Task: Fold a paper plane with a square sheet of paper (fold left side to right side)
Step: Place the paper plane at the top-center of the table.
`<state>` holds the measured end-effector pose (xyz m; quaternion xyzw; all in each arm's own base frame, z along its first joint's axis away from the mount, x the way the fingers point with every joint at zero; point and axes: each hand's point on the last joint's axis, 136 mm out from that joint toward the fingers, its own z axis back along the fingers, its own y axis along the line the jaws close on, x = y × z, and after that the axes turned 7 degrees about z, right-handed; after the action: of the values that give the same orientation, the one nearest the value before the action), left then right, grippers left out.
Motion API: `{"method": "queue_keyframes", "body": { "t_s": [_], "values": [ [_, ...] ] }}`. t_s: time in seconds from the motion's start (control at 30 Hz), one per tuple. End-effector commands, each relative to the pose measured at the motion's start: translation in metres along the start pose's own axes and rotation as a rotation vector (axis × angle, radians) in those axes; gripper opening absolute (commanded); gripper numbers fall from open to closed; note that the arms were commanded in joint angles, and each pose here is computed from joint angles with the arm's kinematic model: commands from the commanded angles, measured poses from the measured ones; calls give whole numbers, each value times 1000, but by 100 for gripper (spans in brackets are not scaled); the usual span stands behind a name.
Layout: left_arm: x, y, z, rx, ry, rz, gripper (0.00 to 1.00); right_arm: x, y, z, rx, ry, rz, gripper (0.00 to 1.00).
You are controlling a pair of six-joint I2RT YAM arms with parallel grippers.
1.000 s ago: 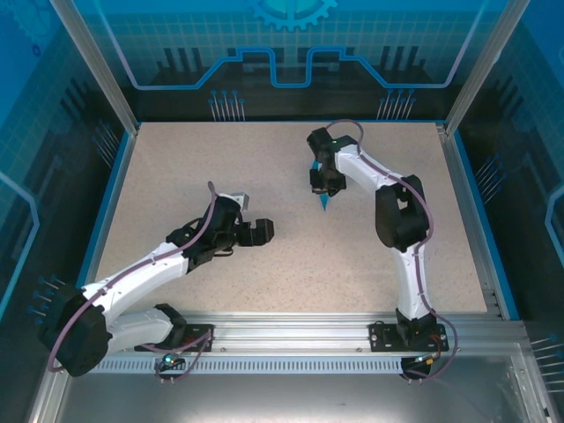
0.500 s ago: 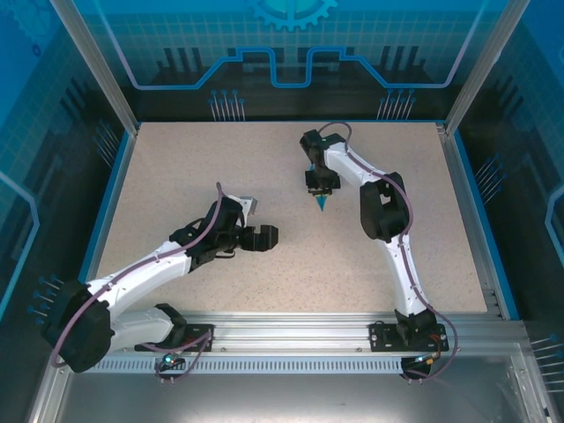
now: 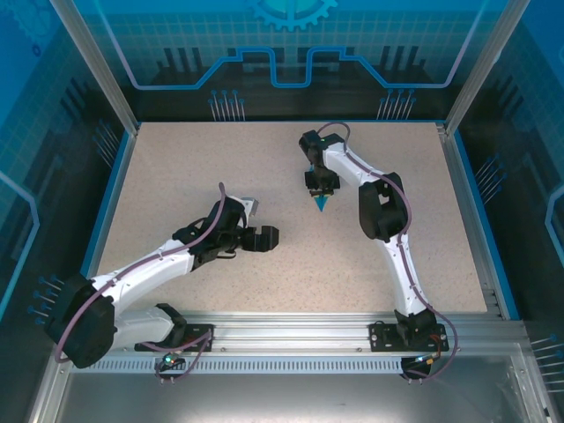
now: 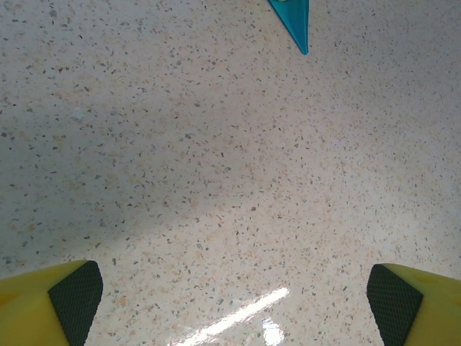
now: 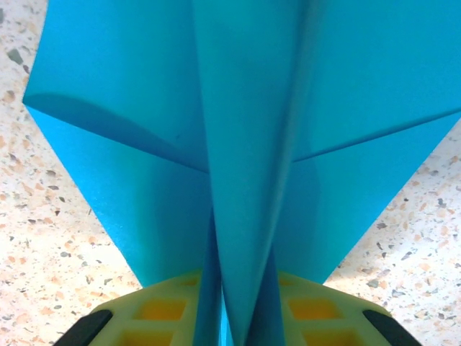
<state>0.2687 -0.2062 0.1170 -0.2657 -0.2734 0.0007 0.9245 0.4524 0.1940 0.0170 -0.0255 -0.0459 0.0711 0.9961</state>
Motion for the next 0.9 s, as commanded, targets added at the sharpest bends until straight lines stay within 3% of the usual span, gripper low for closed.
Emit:
{"method": "queue_keyframes", "body": {
  "t_s": [0.0,0.4,0.6,0.7,0.87],
  "values": [
    [5,-5,2,-13,-1,-32,99,-9,6,-1,-2,37,29,23],
    [10,-6,6,4,-2,-23,98,-9,9,45,15,-46,65,30],
    [14,-6,11,15,-19,-7,99,-13,6,76,2,-78,81,38],
    [19,-4,16,35,-46,15,99,-17,4,107,3,-123,99,45],
    [49,13,38,65,-150,117,98,-30,-16,194,-22,-334,138,65]
  ]
}}
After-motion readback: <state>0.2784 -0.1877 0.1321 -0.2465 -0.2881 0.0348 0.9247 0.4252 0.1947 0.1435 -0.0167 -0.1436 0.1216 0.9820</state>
